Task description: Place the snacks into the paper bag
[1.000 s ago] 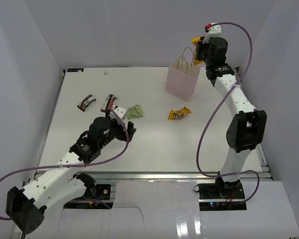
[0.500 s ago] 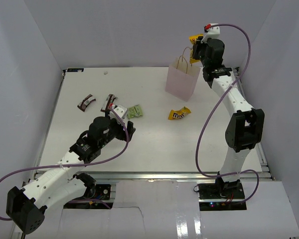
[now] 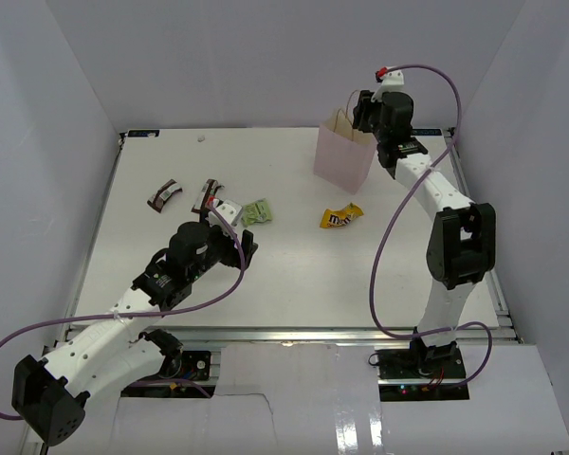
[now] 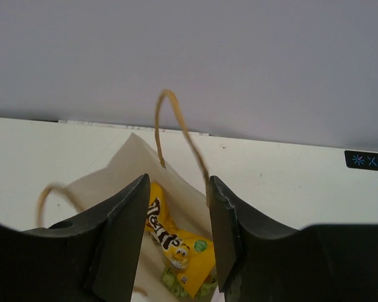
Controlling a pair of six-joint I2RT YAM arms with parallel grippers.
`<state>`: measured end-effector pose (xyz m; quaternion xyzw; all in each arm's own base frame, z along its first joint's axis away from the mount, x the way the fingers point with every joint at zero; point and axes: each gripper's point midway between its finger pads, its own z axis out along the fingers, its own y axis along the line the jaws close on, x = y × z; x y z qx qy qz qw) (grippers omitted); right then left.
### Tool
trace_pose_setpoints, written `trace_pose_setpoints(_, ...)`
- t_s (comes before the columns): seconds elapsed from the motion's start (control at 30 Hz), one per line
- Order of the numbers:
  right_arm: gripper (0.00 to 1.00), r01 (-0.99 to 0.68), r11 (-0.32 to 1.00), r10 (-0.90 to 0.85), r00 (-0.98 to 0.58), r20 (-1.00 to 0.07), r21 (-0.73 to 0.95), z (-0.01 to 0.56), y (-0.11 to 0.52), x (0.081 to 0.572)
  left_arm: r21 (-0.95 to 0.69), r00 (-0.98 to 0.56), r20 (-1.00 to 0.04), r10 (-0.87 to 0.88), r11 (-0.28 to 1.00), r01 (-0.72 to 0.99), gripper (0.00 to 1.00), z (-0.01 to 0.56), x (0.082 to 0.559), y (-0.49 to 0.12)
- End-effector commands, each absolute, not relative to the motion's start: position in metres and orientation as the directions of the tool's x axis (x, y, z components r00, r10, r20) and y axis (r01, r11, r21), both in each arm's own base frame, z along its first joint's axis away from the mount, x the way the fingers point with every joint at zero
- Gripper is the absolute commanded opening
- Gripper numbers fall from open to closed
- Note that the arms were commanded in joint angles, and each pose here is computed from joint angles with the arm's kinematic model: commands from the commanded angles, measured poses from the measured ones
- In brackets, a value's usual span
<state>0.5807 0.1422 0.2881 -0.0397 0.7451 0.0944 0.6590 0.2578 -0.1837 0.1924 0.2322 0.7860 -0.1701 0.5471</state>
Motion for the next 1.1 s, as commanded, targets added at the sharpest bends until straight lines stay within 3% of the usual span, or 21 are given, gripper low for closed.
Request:
trace_pose_setpoints(0.0,0.49,-0.205,0.975,0.086,0.016,-0.996,0.081,0.349,0.139,0.564,-0.01,-0.283,-0.942,0.178,0.831,0.556,0.91,0.199,0.259,-0.184)
trace_pose_setpoints(0.13,0.58,-0.258,0.966,0.017,0.031,-0.999,0.009,0.356,0.137,0.543,-0.013,-0.281,-0.944,0.175,0.828,0.56,0.91,0.2,0.258,-0.185)
trace_pose_setpoints(0.17,0.61,-0.395,0.917,-0.026,0.058,-0.998,-0.047,0.365,0.154,0.523,-0.014,-0.279,-0.945,0.173,0.828,0.561,0.91,0.201,0.257,-0.185)
trace_pose_setpoints(0.2,0.66,-0.46,0.877,-0.125,0.067,-0.99,-0.142,0.351,0.152,0.514,-0.016,-0.278,-0.945,0.172,0.824,0.566,0.91,0.202,0.256,-0.185)
trace_pose_setpoints(0.23,0.78,-0.541,0.82,-0.17,0.08,-0.982,-0.186,0.344,0.16,0.501,-0.019,-0.276,-0.946,0.169,0.823,0.568,0.91,0.202,0.256,-0.186)
trace_pose_setpoints(0.27,0.82,-0.689,0.693,-0.198,0.104,-0.975,-0.215,0.339,0.179,0.469,-0.02,-0.273,-0.948,0.167,0.82,0.572,0.92,0.204,0.255,-0.186)
trace_pose_setpoints(0.33,0.89,-0.771,0.551,-0.313,0.165,-0.935,-0.32,0.314,0.186,0.446,-0.023,-0.268,-0.949,0.163,0.815,0.579,0.92,0.206,0.254,-0.187)
trace_pose_setpoints(0.37,0.9,-0.888,0.394,-0.312,0.114,-0.943,-0.238,0.288,0.201,0.411,-0.025,-0.268,-0.949,0.163,0.813,0.582,0.92,0.206,0.253,-0.188)
trace_pose_setpoints(0.43,0.89,-0.929,0.127,-0.371,0.281,-0.885,-0.348,0.261,0.212,0.385,-0.027,-0.265,-0.951,0.161,0.808,0.588,0.92,0.208,0.252,-0.189)
trace_pose_setpoints(0.47,0.89,-0.98,0.003,-0.393,0.18,-0.902,-0.197,0.232,0.212,0.34,-0.027,-0.265,-0.951,0.161,0.808,0.588,0.92,0.208,0.252,-0.189)
trace_pose_setpoints(0.5,0.88,-0.969,-0.099,-0.421,0.247,-0.873,-0.227,0.219,0.211,0.326,-0.027,-0.265,-0.951,0.161,0.808,0.588,0.92,0.208,0.252,-0.189)
trace_pose_setpoints(0.53,0.86,-0.888,-0.26,-0.403,0.457,-0.793,-0.379,0.211,0.216,0.319,-0.027,-0.266,-0.95,0.162,0.808,0.588,0.92,0.207,0.252,-0.189)
trace_pose_setpoints(0.57,0.85,-0.885,-0.313,-0.463,0.46,-0.758,-0.346,0.19,0.211,0.316,-0.027,-0.264,-0.951,0.16,0.808,0.588,0.92,0.208,0.252,-0.189)
trace_pose_setpoints(0.77,0.86,-0.834,-0.398,-0.665,0.549,-0.507,-0.381,0.134,0.212,0.348,-0.023,-0.265,-0.95,0.163,0.813,0.582,0.92,0.207,0.252,-0.187)
trace_pose_setpoints(1.07,0.86,-0.882,-0.372,-0.807,0.461,-0.37,-0.288,0.068,0.224,0.393,-0.021,-0.271,-0.948,0.169,0.814,0.581,0.93,0.204,0.253,-0.187)
